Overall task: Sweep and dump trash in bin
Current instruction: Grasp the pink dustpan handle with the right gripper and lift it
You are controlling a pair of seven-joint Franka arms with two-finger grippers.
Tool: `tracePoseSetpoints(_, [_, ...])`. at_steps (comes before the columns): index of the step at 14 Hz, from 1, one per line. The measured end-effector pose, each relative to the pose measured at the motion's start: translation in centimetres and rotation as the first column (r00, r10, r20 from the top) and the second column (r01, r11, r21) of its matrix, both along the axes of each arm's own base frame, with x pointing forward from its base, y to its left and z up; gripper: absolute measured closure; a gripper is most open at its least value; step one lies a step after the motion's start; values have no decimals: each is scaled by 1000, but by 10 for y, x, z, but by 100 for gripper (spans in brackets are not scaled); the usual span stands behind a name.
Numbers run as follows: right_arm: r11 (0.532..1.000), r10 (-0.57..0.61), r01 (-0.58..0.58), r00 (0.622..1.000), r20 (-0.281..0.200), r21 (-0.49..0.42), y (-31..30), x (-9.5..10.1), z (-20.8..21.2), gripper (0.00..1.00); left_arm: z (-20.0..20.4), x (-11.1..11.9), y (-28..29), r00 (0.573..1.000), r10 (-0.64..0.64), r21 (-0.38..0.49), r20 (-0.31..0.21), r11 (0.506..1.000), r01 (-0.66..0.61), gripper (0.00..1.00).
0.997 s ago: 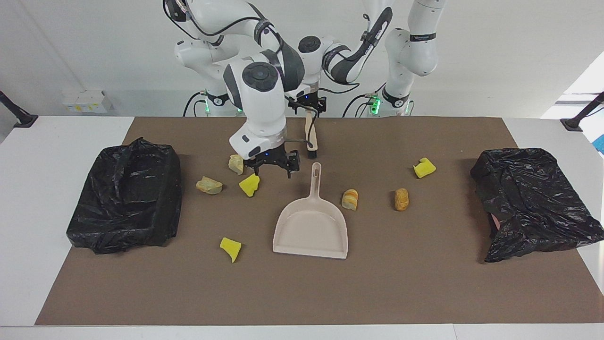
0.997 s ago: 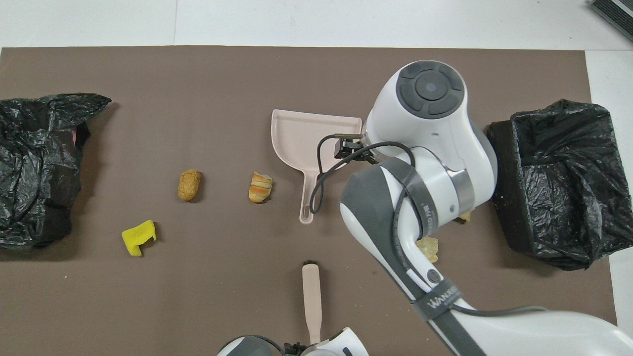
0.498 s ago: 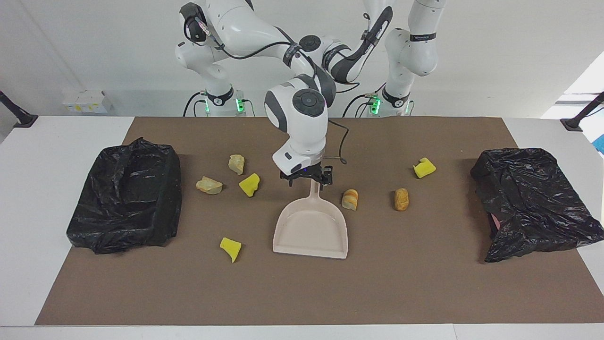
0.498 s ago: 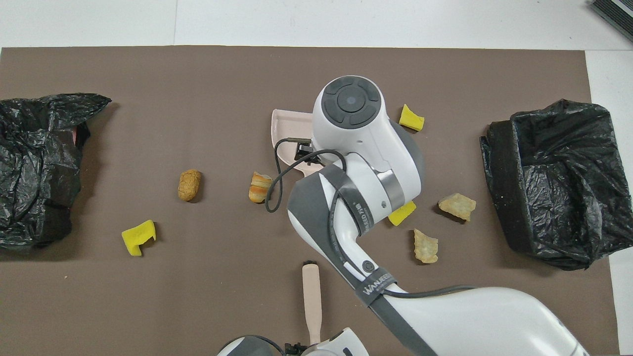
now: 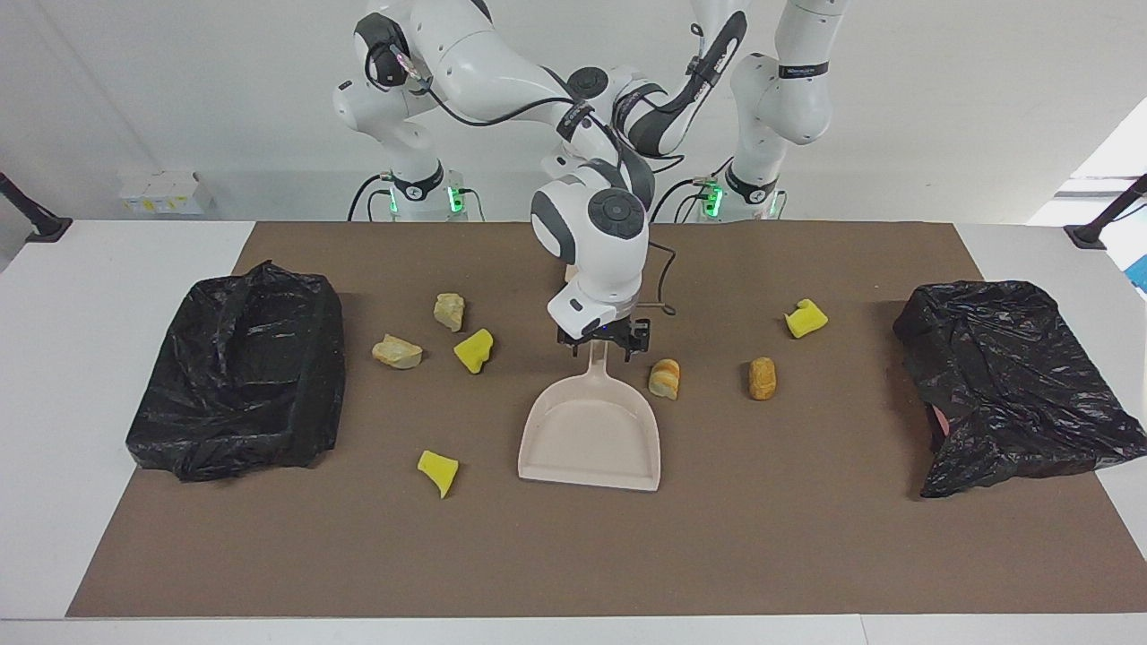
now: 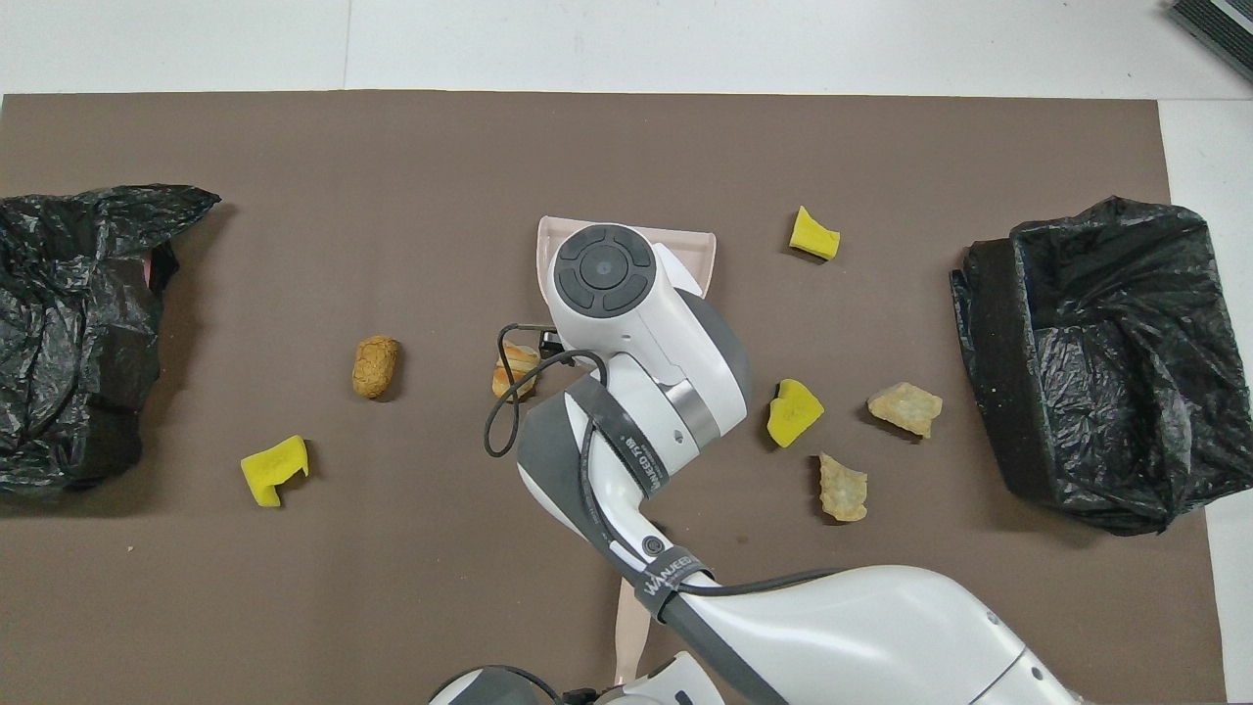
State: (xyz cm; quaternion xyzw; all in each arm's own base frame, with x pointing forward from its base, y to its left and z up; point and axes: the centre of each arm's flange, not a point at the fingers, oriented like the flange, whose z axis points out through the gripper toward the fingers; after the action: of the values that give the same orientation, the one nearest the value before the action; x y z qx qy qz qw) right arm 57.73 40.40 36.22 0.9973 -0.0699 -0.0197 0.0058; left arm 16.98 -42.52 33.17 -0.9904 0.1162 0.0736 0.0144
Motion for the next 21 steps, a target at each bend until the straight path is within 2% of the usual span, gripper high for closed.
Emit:
tracePoseSetpoints(2, [1000, -10, 10, 1000, -17, 9, -2, -2, -6, 9, 10, -1, 7, 1000, 0, 37, -25, 999, 1, 73])
tracePoseSetpoints(3, [1000, -14, 15, 1000, -23, 13, -2, -3, -8, 15, 16, 0, 13, 999, 6, 56, -38, 998, -4, 73])
tracePoseSetpoints(4, [1000, -17, 18, 999, -29, 15, -3, -3, -9, 15, 22, 5, 19, 999, 20, 68, -49, 998, -16, 73])
tracePoseSetpoints(6, [1000, -20, 21, 999, -36, 13, -5, -5, -12, 28, 30, 22, 35, 996, 67, 90, -66, 994, -61, 73])
tracePoseSetpoints(7, [1000, -22, 22, 999, -39, 11, -7, -6, -13, 29, 32, 34, 44, 992, 100, 103, -74, 990, -92, 73])
tracePoseSetpoints(10, [999, -33, 34, 998, -53, 23, -8, -8, -13, 65, 37, 84, 83, 969, 233, 120, -84, 968, -222, 73])
tracePoseSetpoints(11, [999, -34, 35, 998, -52, 24, -9, -8, -12, 69, 40, 103, 98, 960, 269, 118, -78, 959, -259, 73])
tracePoseSetpoints(15, [1000, -2, 4, 999, -45, 30, -9, -7, -8, 69, 54, 172, 162, 932, 357, 82, -67, 933, -352, 73])
tracePoseSetpoints(18, [985, 165, -164, 986, -16, 52, -18, -2, 9, 69, 78, 215, 211, 907, 418, 67, -40, 907, -415, 73])
tracePoseSetpoints(21, [942, 330, -330, 944, 10, 63, -48, 13, 32, 69, 85, 236, 247, 886, 464, 104, 9, 881, -462, 73])
